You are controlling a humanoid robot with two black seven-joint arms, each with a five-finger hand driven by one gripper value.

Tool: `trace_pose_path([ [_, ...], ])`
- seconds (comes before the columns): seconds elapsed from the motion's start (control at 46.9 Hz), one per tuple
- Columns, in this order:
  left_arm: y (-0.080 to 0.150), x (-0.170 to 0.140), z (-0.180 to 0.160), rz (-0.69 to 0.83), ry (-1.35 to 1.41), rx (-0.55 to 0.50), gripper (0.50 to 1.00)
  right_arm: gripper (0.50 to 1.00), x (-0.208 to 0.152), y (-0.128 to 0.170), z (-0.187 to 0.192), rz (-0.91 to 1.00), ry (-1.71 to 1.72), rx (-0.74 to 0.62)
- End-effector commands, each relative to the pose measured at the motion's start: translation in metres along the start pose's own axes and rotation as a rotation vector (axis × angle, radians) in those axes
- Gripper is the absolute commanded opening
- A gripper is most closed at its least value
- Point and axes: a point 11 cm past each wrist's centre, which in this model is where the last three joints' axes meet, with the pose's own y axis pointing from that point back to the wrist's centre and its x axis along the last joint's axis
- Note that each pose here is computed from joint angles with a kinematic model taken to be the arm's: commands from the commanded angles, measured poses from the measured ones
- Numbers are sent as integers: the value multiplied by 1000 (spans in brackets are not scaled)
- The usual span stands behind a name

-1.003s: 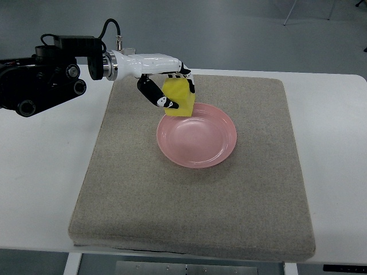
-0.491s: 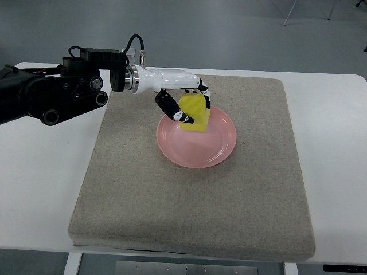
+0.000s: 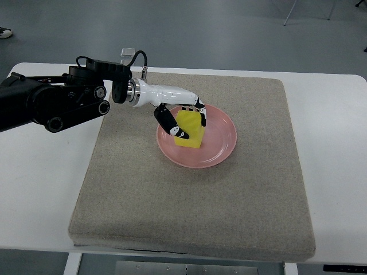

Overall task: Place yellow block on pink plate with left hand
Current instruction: 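Lower the cube onto the plate and open the left hand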

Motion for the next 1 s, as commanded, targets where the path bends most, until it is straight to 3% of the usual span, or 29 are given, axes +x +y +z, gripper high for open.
trace_pose_path([
  [0.0,0,0,0,-1,-1,0,500,924,0,0,0,0,0,0],
  [0.128,0,-1,-3,2,-13,10,500,924,0,0,0,0,0,0],
  [0.171,1,-1,-6,4,-20,19,774,924,1,0,0,2,0,0],
  [0.192,1,-1,-6,5,-22,20,856,924,0,0,0,0,0,0],
  [0.363,1,-2,-6,2,-20,19,893,924,0,0,0,-1,0,0],
  [0.427,0,-4,-6,0,-17,18,975,924,0,0,1,0,0,-1],
  [0.982,16,9,-27,51,17,72,992,924,0,0,0,0,0,0],
])
